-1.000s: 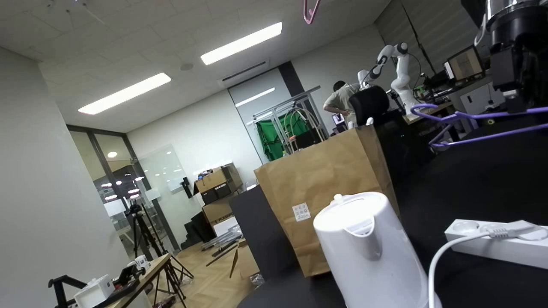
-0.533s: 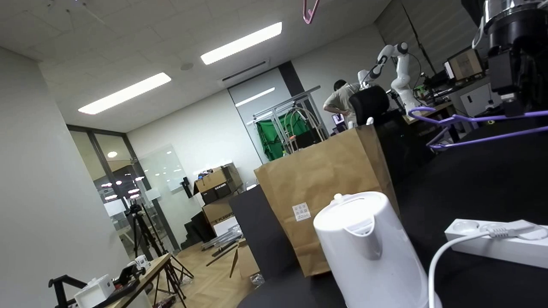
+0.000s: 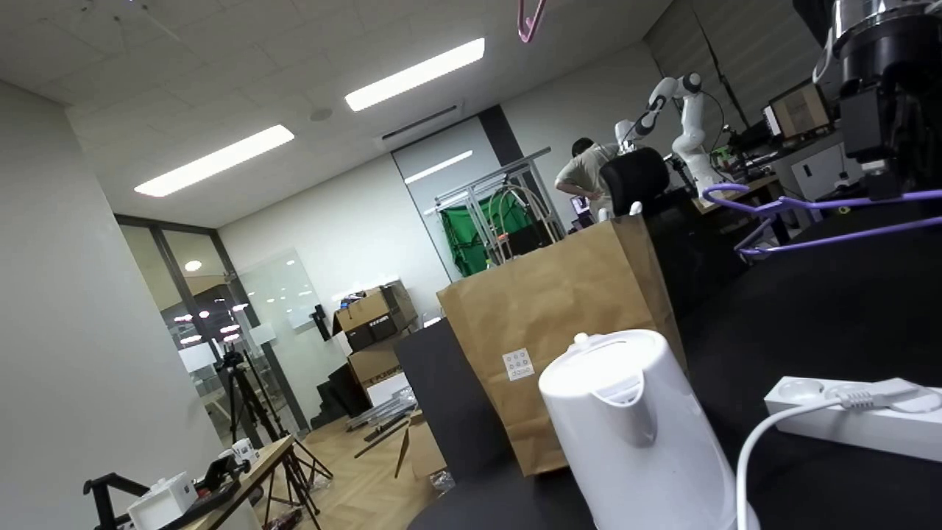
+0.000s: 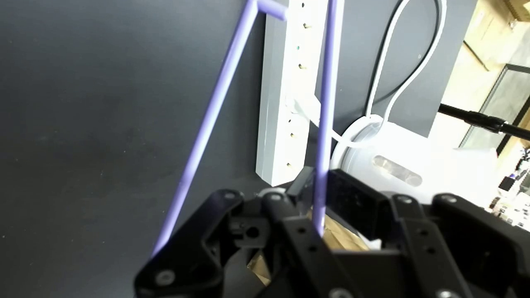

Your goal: Pick the purple hanger on the table and hang it on the stand

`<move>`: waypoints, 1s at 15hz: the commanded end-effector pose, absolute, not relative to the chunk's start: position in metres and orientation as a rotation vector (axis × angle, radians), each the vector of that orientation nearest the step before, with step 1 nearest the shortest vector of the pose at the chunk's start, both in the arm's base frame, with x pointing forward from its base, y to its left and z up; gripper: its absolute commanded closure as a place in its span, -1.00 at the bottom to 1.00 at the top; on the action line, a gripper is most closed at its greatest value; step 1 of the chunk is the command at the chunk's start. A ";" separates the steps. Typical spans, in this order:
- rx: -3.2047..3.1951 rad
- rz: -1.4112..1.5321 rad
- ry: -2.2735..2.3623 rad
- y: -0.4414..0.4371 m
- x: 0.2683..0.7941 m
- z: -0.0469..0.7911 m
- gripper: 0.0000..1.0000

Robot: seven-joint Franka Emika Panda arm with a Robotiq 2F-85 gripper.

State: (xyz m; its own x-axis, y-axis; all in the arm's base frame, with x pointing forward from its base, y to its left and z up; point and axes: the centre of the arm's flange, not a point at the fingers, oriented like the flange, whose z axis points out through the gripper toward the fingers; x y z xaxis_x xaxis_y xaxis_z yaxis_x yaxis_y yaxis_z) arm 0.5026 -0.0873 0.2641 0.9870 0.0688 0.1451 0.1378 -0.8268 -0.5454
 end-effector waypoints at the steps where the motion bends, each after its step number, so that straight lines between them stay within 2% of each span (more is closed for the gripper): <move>1: -2.549 -0.167 -0.144 -0.086 0.511 0.265 0.91; 8: -2.443 -0.469 -0.175 -0.072 0.556 0.344 0.91; 15: -2.359 -0.739 -0.202 -0.085 0.555 0.409 0.91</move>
